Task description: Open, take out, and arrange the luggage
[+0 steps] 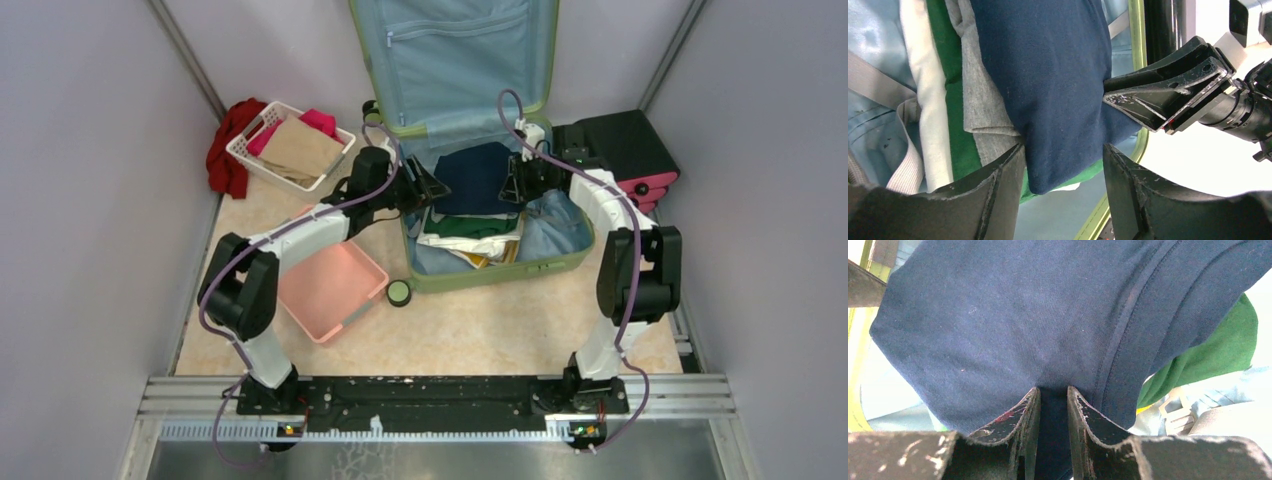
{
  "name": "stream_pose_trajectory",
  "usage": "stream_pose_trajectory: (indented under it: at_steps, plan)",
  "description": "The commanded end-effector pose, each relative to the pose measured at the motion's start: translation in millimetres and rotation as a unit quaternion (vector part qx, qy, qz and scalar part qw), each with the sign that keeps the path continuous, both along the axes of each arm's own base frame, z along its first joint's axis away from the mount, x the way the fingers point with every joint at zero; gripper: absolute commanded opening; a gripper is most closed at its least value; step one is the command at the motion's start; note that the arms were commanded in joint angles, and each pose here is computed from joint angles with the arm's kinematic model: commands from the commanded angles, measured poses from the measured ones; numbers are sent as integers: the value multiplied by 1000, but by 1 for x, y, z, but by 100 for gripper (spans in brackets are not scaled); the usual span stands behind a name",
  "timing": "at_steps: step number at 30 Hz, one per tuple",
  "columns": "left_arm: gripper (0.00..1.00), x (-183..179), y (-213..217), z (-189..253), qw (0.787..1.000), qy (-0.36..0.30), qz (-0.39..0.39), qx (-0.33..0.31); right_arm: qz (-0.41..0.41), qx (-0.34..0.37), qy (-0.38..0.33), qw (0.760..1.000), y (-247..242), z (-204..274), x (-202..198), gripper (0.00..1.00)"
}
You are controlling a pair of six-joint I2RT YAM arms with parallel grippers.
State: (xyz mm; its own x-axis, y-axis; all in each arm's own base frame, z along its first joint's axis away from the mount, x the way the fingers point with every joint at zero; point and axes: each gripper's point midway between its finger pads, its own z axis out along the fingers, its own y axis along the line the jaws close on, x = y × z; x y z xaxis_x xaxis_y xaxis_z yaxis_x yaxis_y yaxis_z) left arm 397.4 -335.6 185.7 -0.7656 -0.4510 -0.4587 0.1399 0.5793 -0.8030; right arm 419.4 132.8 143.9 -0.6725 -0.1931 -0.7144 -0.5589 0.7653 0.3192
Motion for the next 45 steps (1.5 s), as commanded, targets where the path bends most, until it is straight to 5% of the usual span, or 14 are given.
stream_pose_trajectory:
  at_steps: [1,15,23,30,35,38,45]
  plan:
    - [62,-5,-13,7,999,15,-29,-22,-23,-14,4,1000,-14,-10,5,26]
    - [63,-6,-31,-2,997,44,-52,-34,-8,12,-3,1000,-5,-1,1,27]
    - [41,-4,-42,12,996,28,-67,-50,-4,18,0,1000,-4,-2,-1,26]
    - [56,-1,-47,0,996,47,-68,-45,-1,22,-3,1000,-2,1,-2,26]
    - [55,4,-49,-12,995,68,-58,-43,0,26,-5,1000,-3,3,-2,26]
    - [48,5,-49,-11,995,68,-53,-42,0,29,-4,1000,-3,3,-3,26]
    - [2,2,-47,7,996,40,-60,-50,10,42,-9,999,-1,8,-6,27]
